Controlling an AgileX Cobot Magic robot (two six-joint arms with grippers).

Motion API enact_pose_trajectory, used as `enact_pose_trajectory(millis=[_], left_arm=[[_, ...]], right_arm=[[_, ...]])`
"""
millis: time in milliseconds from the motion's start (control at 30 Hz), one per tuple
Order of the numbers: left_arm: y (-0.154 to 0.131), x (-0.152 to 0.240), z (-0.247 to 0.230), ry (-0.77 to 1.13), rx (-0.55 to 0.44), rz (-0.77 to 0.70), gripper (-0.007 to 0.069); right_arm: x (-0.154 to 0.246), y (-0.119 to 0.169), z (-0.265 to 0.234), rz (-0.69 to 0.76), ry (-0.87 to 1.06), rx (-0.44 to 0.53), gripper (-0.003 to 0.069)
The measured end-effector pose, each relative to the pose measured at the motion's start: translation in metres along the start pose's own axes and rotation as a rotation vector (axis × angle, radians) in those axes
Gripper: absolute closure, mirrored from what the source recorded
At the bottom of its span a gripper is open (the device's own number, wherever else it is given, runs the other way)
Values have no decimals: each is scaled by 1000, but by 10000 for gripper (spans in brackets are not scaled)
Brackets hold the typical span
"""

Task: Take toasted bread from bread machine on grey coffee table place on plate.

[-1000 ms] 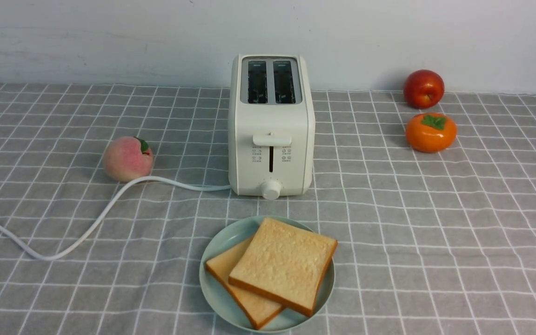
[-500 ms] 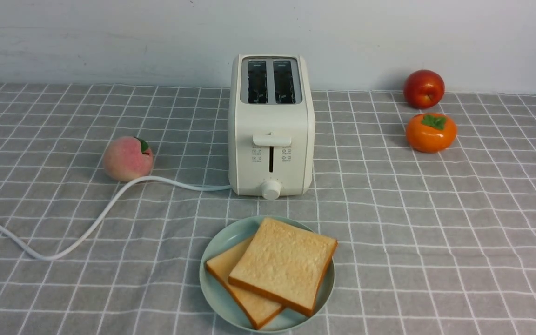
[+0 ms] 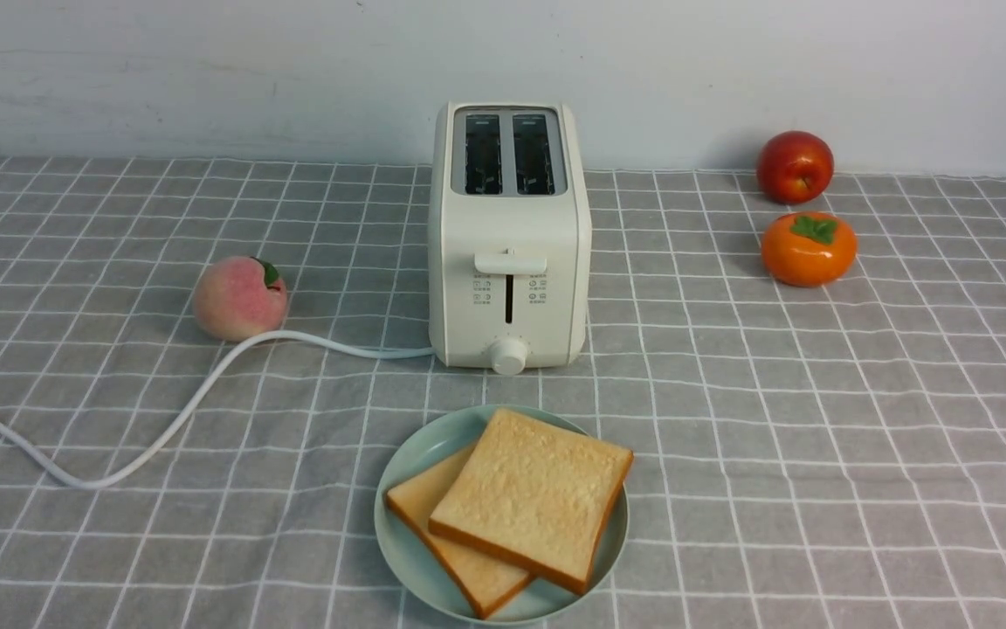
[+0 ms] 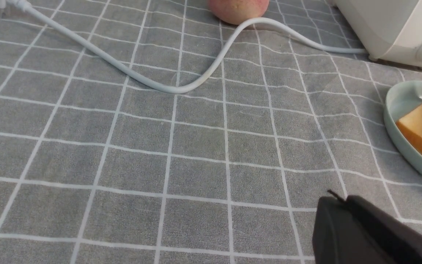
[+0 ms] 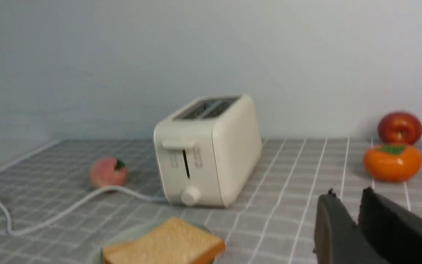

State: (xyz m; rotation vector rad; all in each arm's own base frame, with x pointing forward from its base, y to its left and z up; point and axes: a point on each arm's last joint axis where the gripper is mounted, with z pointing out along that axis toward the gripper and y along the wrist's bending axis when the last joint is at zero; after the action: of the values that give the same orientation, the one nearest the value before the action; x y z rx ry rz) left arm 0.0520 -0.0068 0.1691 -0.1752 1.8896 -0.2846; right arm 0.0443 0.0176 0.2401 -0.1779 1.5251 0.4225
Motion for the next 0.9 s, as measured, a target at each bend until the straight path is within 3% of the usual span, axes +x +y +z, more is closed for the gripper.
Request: enact_pose_trajectory(millis=[133,333,633,900], left_arm=[[0,0,0,2,0,0,609],[0,0,0,3,-1,0,608],[0,0,0,3,-1,-1,597],[0,0,0,3,-1,-1,589]], right_arm=[[45,-6,6,1,138,18,539],[64,-12,2,-12,312,93,531],[63,-26,-1,10,290,364,517],[62,-29,-2,16,283,407,508]])
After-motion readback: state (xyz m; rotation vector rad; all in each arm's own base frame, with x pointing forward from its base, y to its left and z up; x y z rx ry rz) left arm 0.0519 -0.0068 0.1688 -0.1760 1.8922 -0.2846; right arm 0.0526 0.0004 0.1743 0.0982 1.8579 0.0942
